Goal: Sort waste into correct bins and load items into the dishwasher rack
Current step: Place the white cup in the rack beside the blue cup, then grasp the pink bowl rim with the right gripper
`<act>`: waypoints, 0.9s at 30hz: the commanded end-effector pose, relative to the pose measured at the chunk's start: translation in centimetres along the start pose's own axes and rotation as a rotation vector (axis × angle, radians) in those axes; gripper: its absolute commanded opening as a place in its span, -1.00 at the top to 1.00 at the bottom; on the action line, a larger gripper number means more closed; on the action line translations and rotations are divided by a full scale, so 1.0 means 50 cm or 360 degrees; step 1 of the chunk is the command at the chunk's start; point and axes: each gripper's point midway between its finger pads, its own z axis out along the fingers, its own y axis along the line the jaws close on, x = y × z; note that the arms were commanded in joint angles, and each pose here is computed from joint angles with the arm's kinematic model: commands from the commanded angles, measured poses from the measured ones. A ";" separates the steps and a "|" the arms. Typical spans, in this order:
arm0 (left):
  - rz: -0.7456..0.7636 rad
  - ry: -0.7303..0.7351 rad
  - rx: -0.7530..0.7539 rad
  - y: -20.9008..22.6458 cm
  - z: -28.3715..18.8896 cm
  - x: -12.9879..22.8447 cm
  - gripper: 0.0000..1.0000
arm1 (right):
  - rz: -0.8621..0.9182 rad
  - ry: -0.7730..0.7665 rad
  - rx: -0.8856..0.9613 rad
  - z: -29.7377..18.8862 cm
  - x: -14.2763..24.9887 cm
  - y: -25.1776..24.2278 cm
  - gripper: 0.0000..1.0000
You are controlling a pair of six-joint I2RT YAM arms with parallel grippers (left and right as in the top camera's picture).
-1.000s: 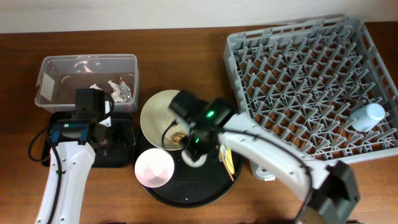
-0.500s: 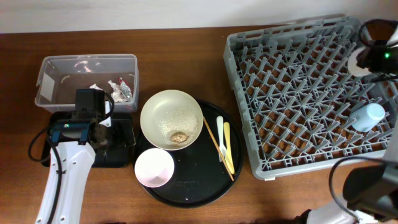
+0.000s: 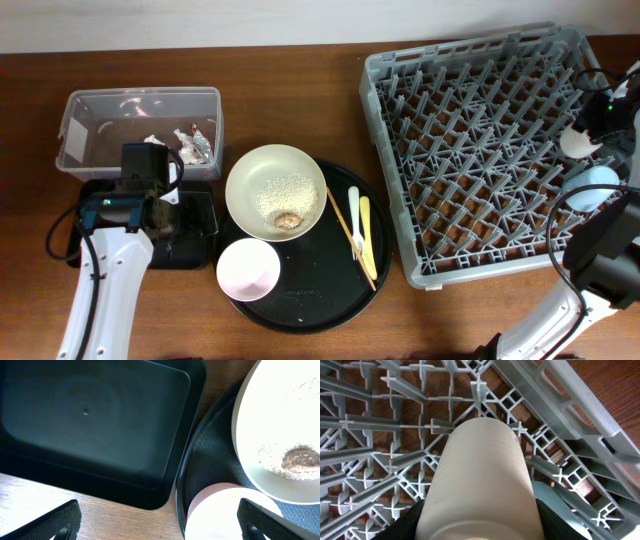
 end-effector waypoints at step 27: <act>-0.0029 -0.0009 0.0009 0.000 0.001 -0.004 -0.99 | -0.1250 0.0830 -0.0657 -0.272 0.639 0.563 -0.78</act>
